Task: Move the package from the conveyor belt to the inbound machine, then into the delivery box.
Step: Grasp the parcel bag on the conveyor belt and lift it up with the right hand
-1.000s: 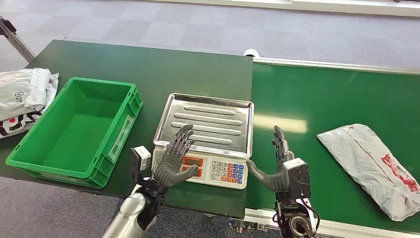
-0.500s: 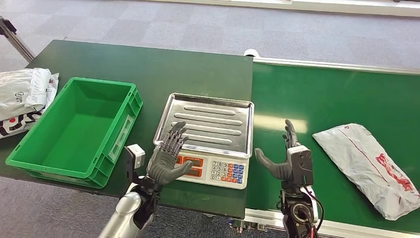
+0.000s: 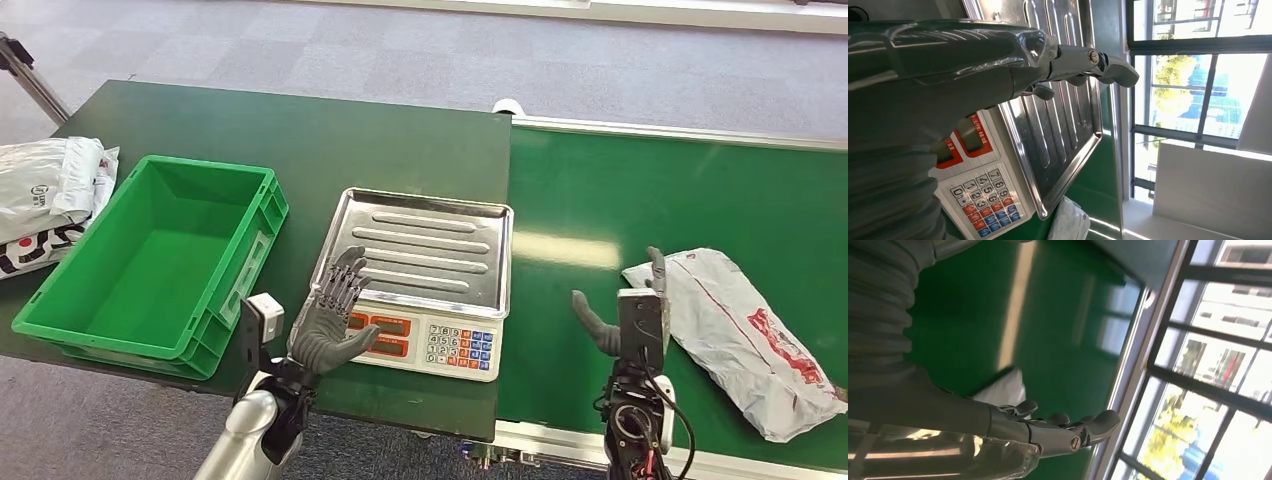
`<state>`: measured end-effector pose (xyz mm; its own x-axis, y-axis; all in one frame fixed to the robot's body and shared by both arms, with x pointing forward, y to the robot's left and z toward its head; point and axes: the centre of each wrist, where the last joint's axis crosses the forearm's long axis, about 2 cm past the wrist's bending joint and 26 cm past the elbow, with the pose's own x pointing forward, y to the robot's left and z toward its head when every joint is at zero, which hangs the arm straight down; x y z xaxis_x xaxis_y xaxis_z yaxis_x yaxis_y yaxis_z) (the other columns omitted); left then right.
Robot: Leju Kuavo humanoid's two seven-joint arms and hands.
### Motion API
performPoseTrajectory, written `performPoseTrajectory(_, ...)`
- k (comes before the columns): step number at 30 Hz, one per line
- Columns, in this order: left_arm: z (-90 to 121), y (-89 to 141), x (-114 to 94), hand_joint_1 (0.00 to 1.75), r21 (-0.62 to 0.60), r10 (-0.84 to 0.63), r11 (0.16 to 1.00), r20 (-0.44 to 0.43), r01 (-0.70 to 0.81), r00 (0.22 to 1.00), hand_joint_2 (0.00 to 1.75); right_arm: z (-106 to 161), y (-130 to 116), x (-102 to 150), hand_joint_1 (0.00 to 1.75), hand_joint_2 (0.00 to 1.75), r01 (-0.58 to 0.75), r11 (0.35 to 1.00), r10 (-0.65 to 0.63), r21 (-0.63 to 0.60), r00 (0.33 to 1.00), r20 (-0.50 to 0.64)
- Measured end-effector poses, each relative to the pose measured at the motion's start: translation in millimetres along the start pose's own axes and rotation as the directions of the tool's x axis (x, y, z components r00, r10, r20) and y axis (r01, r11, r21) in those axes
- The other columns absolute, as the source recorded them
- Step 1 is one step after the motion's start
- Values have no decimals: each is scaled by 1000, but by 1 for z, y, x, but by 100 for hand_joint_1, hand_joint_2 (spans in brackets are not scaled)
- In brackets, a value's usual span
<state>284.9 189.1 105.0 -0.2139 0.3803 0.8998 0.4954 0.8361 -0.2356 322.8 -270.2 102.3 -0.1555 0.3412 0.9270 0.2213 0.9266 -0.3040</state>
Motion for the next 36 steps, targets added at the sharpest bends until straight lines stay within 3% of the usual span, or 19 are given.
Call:
performPoseTrajectory(6, 0, 3, 3, 0, 10, -4, 1000, 4, 4, 1000, 175, -2, -29, -26, 0, 175, -186, 974, 167, -132, 975, -143)
performPoseTrajectory(11, -1, 2, 3, 0, 12, -5, 1000, -2, 5, 1000, 175, 3, -46, -48, 0, 175, -407, 895, 338, -183, 886, -316)
performPoseTrajectory(16, -1, 2, 6, 0, 20, -11, 1000, 4, 11, 1000, 175, 8, -58, -61, 0, 175, -562, 808, 460, -179, 790, -404)
performPoseTrajectory(21, -1, 3, 9, 0, 23, -14, 1000, 9, 14, 1000, 175, 9, -62, -66, 0, 175, -592, 790, 471, -161, 754, -458)
performPoseTrajectory(28, -1, 3, 9, 0, 27, -13, 1000, -10, 13, 1000, 175, 14, -60, -81, 0, 175, -553, 829, 471, 82, 610, -637)
performPoseTrajectory(36, 1, 2, 8, 0, 34, -6, 999, -15, 7, 1000, 175, 20, -59, -89, 0, 175, -537, 835, 469, 124, 575, -670)
